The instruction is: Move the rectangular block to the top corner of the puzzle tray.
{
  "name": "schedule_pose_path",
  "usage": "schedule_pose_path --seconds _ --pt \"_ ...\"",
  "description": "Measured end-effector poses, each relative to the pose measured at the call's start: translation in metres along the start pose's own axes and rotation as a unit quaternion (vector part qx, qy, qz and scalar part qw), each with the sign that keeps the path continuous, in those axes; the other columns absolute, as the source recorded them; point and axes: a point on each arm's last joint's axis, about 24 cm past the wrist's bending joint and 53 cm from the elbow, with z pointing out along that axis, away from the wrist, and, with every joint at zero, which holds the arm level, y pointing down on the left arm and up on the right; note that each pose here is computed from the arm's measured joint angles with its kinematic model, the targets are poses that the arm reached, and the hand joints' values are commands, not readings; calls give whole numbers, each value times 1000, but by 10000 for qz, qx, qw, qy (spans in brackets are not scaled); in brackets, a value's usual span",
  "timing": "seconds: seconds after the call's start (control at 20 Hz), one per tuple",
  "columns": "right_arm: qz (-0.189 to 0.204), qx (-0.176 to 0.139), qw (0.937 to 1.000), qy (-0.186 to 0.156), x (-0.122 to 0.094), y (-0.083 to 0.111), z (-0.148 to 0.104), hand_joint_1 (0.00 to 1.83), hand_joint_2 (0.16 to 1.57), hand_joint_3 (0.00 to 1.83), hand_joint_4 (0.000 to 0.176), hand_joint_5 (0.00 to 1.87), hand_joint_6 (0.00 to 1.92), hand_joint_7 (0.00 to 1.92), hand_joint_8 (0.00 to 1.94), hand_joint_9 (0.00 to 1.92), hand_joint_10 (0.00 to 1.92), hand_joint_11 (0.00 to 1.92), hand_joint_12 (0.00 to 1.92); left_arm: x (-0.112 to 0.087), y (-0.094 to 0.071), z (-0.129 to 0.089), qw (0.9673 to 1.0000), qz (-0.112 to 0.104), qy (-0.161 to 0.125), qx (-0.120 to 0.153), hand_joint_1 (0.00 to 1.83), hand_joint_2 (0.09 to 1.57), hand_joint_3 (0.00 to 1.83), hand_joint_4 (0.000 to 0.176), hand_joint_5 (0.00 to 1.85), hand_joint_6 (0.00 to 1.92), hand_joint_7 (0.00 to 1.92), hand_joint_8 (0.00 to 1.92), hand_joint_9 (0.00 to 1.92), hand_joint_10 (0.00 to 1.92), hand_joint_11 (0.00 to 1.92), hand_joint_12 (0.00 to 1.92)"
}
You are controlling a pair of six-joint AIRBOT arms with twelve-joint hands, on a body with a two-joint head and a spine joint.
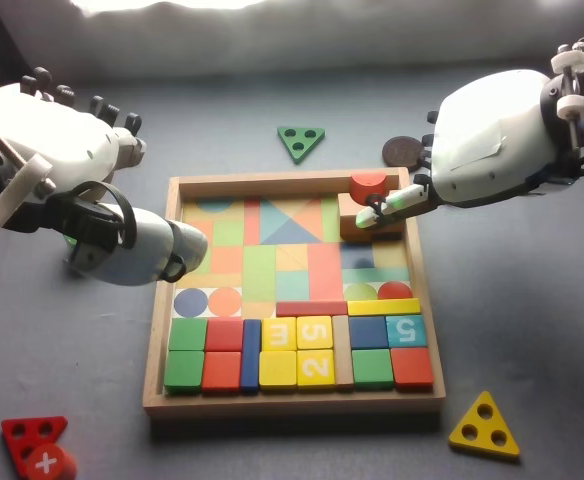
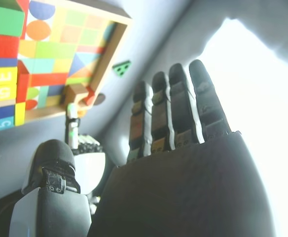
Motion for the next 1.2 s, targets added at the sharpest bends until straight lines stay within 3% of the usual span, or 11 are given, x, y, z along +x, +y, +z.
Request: schedule_pose_path --seconds 0.2,0.5,0.75,0.8,0.9,1.2 --pt "-22 18 10000 66 6 -1 1 1831 923 328 0 131 7 1341 1941 1406 1921 1446 1921 0 0 0 10000 0 0 2 0 1166 0 0 209 1 203 0 169 0 0 290" --pt "-61 102 9999 30 4 -5 1 1831 938 345 0 98 0 1316 1941 1374 1921 1364 1921 0 0 0 10000 0 0 0 0 1162 0 0 204 0 203 1 171 3 0 284" --pt "-142 199 9997 20 6 -10 1 1831 926 338 0 111 3 1368 1941 1412 1921 1424 1921 0 0 0 10000 0 0 -2 0 1161 0 0 186 1 180 2 146 0 0 212" --pt "-141 209 9997 32 7 -11 1 1831 923 346 0 135 10 1366 1941 1410 1921 1362 1921 0 0 0 10000 -1 1 -2 0 1163 0 0 175 0 176 4 146 2 0 202" --pt "-136 258 9996 54 10 -14 1 1831 923 343 0 120 2 1364 1941 1419 1921 1434 1921 0 0 0 10000 0 0 0 0 1168 0 0 198 1 201 0 170 1 0 271" --pt "-112 455 9989 17 9 -27 3 1816 942 267 0 130 12 1362 1941 1397 1921 1417 1921 0 0 0 10000 -1 2 2 0 1172 0 0 182 1 183 0 155 0 0 238"
